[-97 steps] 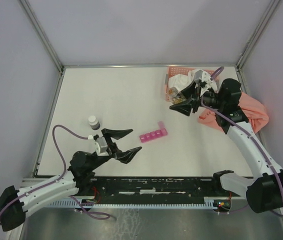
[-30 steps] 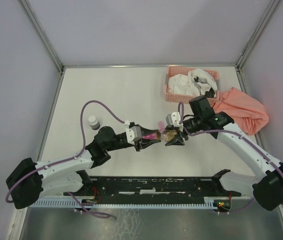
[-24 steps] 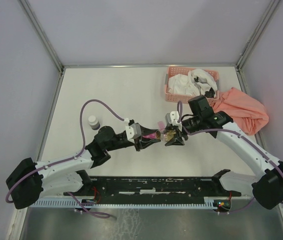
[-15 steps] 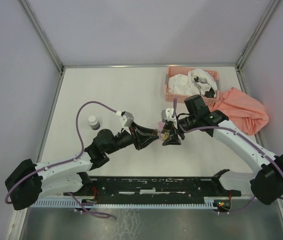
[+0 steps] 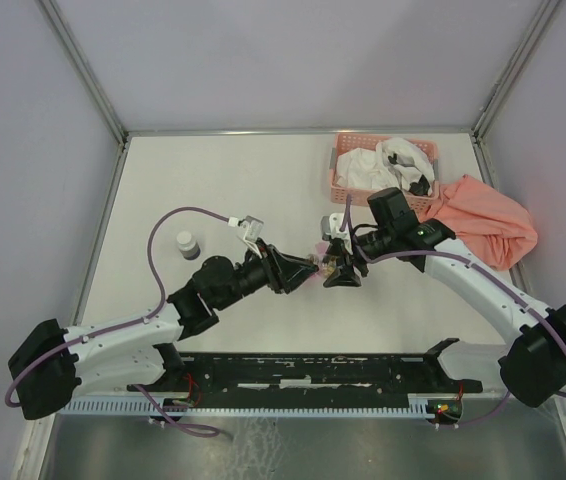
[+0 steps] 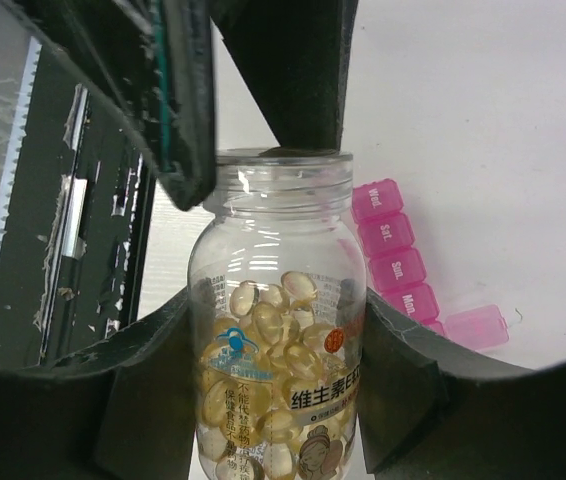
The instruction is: Sort the pills into containers
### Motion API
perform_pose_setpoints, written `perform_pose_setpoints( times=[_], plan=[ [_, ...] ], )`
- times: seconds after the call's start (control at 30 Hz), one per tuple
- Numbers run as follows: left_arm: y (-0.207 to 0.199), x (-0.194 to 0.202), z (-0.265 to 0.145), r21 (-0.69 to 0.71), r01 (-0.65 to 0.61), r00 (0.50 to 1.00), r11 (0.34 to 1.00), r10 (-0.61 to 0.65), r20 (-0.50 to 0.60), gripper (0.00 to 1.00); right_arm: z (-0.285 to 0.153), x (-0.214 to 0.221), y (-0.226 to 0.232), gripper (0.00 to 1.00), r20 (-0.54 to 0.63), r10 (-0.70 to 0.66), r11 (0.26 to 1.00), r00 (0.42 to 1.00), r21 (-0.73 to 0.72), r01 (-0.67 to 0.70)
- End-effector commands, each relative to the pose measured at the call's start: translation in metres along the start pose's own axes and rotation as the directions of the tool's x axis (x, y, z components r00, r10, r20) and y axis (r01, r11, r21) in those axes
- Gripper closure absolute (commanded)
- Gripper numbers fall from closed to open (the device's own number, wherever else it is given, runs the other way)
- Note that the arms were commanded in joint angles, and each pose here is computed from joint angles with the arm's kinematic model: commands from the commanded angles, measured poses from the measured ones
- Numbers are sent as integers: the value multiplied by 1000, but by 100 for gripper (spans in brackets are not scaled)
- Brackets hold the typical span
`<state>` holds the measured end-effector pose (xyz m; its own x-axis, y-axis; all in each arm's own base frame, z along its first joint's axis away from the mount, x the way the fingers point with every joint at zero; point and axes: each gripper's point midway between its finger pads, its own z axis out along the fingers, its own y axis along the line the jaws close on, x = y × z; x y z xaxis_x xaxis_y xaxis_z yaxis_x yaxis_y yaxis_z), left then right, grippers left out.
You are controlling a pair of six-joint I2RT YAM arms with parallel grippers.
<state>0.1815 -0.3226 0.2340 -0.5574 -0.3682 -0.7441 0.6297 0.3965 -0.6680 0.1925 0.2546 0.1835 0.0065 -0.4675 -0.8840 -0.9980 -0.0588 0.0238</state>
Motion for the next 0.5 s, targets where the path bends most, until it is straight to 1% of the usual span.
perform_pose_setpoints(
  times=[0.0,0.03,0.1,0.13,0.17,0.27,0.4,0.47],
  plan=[
    [-24,-16,-2,68,-58,998,996,56,32,35,-6,-19,-19,98,22,-43,997,999,58,42],
    [-23,-15,-4,72,-79,997,994,77,33,23,-6,-19,-18,98,23,-43,998,999,57,41],
    [-22,-14,-7,84,-132,991,988,129,38,7,-7,-20,-17,98,23,-45,998,999,53,43],
    [-21,-13,-8,87,-154,988,984,151,37,2,-7,-20,-17,98,25,-45,998,999,53,44],
    [-20,-12,-10,91,-185,983,978,183,37,0,-7,-21,-16,98,27,-47,998,999,51,45],
    [-17,-10,-17,101,-268,963,958,265,43,1,-8,-24,-13,98,38,-49,998,998,35,48],
    [-15,-13,-29,109,-354,934,929,345,91,1,-9,-27,-8,98,51,-71,997,996,20,70],
    [-16,-14,-34,128,-419,906,899,405,122,1,-10,-28,-5,98,59,-84,996,995,11,83]
  ],
)
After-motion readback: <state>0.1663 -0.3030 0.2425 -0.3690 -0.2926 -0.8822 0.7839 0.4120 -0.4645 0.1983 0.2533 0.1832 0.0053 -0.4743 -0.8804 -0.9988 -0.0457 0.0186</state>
